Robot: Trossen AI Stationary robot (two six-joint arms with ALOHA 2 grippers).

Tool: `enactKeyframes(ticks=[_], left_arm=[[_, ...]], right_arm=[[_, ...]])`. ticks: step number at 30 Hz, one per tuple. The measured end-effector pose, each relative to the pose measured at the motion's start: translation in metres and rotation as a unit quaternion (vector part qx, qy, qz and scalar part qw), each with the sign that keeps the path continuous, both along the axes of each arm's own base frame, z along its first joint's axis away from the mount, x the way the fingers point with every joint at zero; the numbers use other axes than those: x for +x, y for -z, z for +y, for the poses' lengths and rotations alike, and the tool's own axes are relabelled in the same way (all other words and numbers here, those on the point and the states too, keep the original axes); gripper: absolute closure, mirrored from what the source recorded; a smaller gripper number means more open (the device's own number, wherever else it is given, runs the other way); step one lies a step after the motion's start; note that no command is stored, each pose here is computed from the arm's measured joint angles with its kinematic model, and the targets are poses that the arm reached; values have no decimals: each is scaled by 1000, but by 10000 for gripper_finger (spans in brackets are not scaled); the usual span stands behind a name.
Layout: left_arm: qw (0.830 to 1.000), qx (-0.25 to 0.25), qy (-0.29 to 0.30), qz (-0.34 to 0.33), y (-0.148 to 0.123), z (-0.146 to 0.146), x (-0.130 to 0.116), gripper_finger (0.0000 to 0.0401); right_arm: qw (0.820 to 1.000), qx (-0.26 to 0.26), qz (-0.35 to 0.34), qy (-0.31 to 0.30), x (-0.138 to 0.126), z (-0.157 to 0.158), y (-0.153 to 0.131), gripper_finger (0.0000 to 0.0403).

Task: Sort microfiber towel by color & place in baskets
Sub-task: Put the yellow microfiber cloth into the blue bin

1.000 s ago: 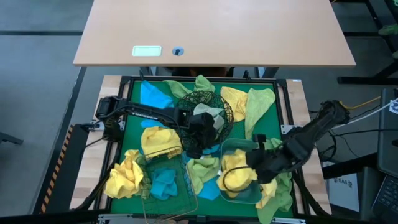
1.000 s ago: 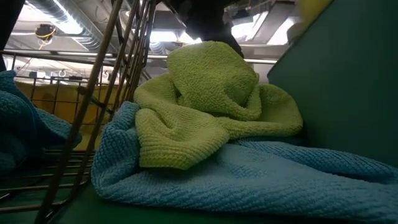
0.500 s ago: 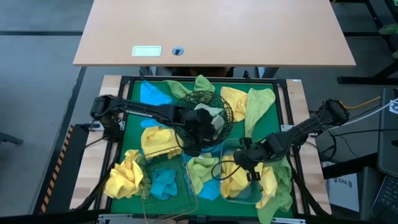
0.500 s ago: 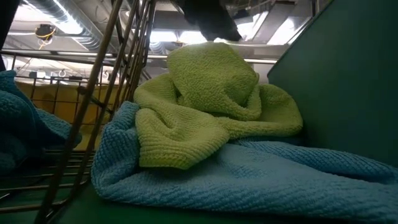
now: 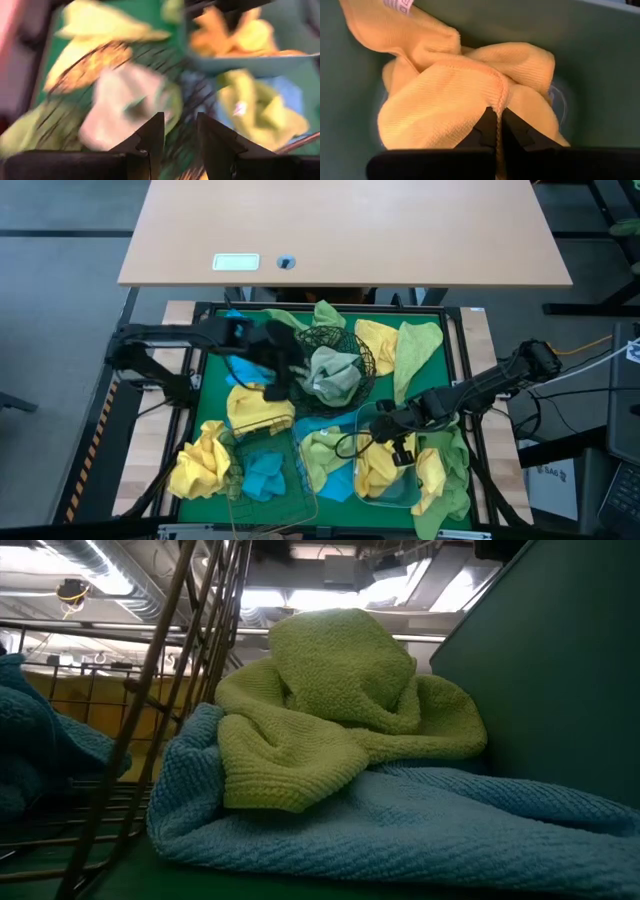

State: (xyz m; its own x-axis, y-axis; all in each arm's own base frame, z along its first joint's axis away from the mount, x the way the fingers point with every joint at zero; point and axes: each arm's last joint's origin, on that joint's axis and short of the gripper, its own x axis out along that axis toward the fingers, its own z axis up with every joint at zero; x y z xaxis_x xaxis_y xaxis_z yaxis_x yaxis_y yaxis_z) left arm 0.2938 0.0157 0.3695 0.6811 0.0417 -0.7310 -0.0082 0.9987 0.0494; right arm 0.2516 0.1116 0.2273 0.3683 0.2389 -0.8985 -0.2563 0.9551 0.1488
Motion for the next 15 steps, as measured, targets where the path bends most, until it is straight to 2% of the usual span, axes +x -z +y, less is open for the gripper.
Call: enactKeyframes(ticks=[4,8,12,15], left_arm=[[995,-20,-81,45,-9,25,-35,292],[983,-37,-147,103,-7,49,-60,292],[970,-46,-199,133,-4,73,-74,292],[964,-27,-221,142,-1,87,-80,292]], right_arm=[[1000,1,0,1,0,0,0,396],[1000,1,0,1,0,1,0,396],[1000,1,1,1,0,0,0,390],[1000,0,2,0,0,0,0,374]])
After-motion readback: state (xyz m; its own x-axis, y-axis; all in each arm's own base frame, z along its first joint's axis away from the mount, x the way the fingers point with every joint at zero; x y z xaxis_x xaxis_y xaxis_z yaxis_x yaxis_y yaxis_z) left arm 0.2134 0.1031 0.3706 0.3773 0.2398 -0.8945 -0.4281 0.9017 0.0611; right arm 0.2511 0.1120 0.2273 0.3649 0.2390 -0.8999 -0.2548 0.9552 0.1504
